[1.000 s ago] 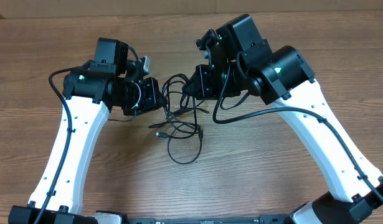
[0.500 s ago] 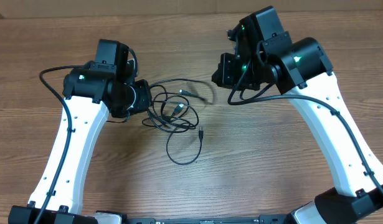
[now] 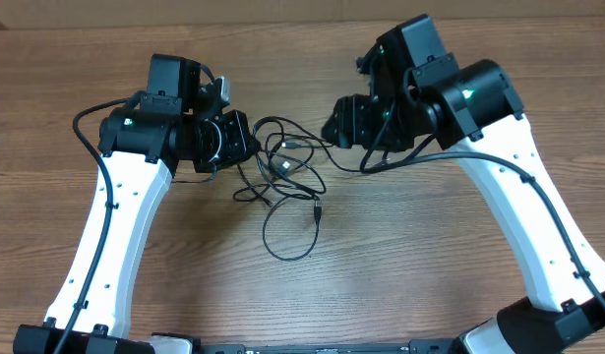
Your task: Untangle cables
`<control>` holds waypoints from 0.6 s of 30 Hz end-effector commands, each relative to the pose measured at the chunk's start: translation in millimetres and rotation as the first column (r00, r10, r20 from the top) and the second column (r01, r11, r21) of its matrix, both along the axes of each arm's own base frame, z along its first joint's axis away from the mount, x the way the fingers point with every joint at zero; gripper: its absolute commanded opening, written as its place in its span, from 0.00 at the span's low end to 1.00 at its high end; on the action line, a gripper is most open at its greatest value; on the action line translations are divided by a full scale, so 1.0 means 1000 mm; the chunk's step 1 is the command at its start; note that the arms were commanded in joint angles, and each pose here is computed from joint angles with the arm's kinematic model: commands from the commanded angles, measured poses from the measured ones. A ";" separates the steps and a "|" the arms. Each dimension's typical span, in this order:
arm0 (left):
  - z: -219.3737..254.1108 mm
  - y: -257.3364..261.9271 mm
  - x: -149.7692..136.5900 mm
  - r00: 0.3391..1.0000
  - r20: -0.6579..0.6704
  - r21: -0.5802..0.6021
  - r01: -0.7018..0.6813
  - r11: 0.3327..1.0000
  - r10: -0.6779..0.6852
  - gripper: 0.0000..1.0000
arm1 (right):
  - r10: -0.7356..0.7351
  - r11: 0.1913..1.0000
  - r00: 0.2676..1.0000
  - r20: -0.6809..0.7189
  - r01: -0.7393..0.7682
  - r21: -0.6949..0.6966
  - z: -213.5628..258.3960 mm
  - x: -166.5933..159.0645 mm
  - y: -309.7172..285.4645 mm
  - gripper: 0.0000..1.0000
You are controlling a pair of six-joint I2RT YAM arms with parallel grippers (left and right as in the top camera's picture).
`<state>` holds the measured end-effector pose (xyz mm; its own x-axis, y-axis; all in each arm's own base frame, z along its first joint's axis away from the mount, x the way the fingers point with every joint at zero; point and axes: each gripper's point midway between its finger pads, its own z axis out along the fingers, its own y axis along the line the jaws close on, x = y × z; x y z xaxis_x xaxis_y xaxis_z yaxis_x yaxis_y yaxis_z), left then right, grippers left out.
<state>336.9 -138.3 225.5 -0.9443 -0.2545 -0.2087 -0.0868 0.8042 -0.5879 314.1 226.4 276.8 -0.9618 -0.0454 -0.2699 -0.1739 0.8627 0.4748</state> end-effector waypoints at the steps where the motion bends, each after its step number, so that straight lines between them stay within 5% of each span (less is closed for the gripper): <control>1: 0.013 -0.009 0.002 0.999 -0.034 -0.096 -0.040 0.995 0.037 0.04 | 0.121 0.993 0.993 0.015 -0.121 0.011 0.001 -0.010 0.021 0.64; 8: 0.012 -0.008 0.001 0.941 -0.229 -0.155 -0.287 0.945 0.248 0.04 | 0.515 0.857 0.854 0.069 -0.514 -0.036 -0.024 -0.051 0.073 0.72; 18: 0.011 -0.009 -0.002 0.888 -0.328 -0.166 -0.388 0.906 0.321 0.04 | 0.546 0.831 0.828 0.129 -0.515 -0.211 -0.036 -0.044 0.079 0.70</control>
